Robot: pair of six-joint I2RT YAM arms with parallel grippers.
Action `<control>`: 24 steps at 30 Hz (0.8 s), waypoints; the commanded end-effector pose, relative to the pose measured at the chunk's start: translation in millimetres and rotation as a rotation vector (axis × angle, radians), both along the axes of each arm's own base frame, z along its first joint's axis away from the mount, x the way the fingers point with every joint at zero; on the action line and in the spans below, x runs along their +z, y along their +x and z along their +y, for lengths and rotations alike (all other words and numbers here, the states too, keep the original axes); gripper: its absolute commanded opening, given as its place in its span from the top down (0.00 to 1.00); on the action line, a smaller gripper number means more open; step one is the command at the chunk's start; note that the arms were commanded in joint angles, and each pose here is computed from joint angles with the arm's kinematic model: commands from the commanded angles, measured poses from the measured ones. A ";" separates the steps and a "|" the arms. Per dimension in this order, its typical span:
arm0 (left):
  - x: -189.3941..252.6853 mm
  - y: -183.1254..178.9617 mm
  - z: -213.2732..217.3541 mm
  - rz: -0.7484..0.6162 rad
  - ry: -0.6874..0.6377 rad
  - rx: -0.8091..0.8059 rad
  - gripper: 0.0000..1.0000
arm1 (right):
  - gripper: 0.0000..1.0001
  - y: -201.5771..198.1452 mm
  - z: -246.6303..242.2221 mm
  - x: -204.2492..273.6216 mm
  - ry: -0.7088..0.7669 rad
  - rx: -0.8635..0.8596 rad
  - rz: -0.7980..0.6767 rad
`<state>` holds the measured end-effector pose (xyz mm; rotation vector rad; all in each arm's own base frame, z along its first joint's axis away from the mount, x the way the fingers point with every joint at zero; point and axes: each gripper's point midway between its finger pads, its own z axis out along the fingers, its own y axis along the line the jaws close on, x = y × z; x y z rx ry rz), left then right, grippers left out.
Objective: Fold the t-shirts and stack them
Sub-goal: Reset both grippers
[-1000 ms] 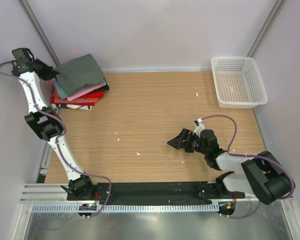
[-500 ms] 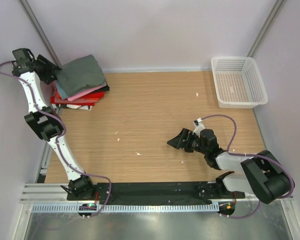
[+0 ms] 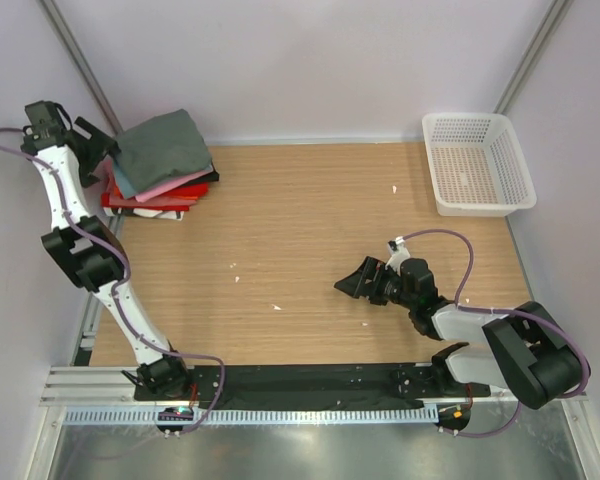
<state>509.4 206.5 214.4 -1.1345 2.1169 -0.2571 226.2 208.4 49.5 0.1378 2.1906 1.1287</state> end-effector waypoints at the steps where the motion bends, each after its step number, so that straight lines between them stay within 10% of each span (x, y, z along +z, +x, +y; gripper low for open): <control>1: 68.3 -49.2 50.3 -0.056 0.160 0.253 0.04 | 0.00 -9.9 -6.3 -17.3 -0.049 -0.004 0.046; 16: 113.6 -162.7 -30.2 -0.187 0.190 0.228 0.00 | 0.00 -10.9 -2.4 -18.9 -0.061 0.011 0.056; 24: 63.0 -222.3 -94.6 -0.257 0.276 0.118 0.00 | 0.00 -13.1 2.7 -18.3 -0.074 0.034 0.049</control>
